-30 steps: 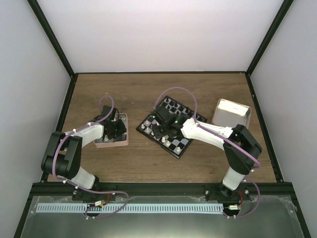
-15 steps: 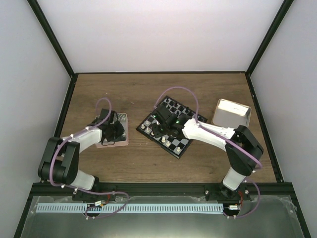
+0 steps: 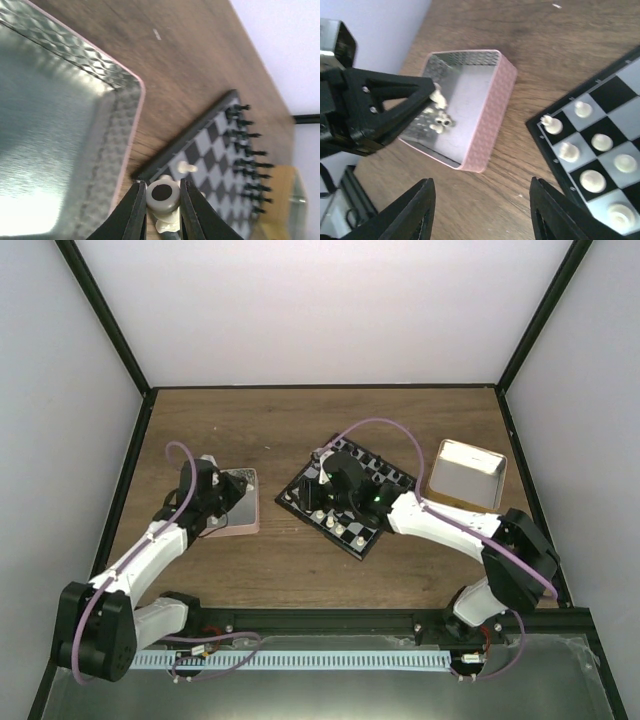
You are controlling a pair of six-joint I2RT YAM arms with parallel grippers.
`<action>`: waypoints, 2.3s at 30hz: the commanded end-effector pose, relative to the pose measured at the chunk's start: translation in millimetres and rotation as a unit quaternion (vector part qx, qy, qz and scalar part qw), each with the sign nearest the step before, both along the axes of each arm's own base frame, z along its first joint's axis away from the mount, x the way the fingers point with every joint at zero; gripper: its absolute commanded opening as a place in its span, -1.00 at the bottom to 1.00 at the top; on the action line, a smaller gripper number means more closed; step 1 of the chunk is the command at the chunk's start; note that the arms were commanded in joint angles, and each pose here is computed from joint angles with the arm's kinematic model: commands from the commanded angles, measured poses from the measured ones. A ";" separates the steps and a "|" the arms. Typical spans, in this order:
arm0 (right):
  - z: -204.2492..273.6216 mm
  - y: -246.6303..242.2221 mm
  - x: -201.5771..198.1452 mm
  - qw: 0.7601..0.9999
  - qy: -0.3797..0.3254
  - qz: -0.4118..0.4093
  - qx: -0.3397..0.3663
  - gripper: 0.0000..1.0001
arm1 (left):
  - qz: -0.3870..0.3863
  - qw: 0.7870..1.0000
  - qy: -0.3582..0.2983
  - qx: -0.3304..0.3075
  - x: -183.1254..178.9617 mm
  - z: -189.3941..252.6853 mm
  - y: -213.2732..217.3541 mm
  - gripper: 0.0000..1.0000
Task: Set up the chess pieces on the board
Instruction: Place the chess piece on the chessboard.
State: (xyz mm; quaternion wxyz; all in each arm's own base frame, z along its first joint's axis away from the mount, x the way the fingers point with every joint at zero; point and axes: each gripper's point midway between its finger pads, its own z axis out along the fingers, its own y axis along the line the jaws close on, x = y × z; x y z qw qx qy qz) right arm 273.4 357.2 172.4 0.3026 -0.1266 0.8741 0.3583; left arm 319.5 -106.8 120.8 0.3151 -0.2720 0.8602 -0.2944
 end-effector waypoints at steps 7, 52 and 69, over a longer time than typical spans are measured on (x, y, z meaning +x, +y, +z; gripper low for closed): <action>42.2 29.6 7.8 0.985 0.045 -0.024 0.164 0.12 | -0.047 0.970 0.016 -0.240 -10.5 48.6 -59.7 -0.67; 8.1 42.4 14.2 0.992 0.060 -0.007 0.111 -0.59 | -0.066 0.932 0.064 -0.351 -25.3 47.2 -84.0 -0.66; 15.8 44.2 14.5 0.991 0.052 0.000 0.119 -0.99 | -0.068 0.934 0.066 -0.344 -24.8 42.5 -84.3 -0.46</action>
